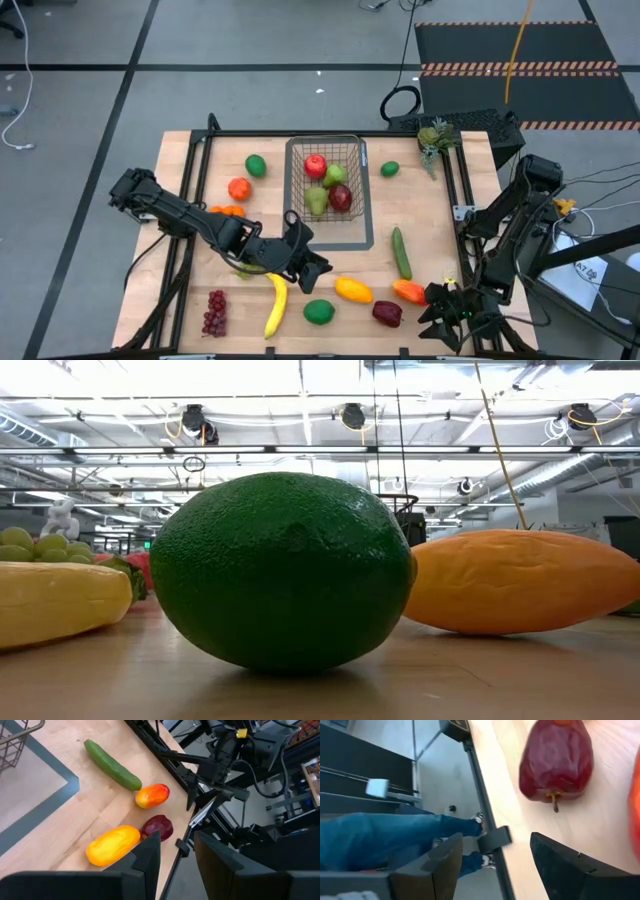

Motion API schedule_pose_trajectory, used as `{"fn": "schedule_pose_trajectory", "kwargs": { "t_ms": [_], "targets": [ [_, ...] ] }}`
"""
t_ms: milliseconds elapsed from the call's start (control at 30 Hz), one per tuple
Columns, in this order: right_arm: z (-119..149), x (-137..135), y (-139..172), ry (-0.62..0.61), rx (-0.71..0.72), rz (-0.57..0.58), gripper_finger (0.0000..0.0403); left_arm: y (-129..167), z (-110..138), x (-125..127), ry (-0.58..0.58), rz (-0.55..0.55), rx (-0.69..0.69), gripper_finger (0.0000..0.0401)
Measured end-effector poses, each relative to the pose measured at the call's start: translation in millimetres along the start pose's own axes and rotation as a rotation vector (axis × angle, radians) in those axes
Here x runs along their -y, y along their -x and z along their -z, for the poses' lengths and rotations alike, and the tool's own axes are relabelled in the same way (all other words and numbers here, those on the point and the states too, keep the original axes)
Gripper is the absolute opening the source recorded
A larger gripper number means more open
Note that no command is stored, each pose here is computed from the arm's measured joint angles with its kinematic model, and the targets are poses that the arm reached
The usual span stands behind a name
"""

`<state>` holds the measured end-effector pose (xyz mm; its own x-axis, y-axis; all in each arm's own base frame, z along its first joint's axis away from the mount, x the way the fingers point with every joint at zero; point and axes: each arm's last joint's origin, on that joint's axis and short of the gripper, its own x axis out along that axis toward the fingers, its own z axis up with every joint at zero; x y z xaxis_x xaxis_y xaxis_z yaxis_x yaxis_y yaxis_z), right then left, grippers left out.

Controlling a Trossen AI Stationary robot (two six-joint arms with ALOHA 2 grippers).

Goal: Build produce basket
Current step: Put the dark red apple into the gold wire basket

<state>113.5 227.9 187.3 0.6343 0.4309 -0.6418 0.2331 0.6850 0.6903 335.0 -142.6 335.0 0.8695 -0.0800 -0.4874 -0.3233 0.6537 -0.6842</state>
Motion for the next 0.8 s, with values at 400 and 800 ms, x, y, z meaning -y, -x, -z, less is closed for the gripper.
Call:
{"fn": "schedule_pose_trajectory", "kwargs": {
  "t_ms": [400,800],
  "targets": [
    [9,12,-22,0.076,0.050,0.102,0.0212,0,0,0,-0.013,0.000,-0.011,0.0120],
    [13,21,-34,0.310,0.030,0.172,0.0212,0,1,-1,-0.049,0.001,-0.027,0.0120]
  ]
}}
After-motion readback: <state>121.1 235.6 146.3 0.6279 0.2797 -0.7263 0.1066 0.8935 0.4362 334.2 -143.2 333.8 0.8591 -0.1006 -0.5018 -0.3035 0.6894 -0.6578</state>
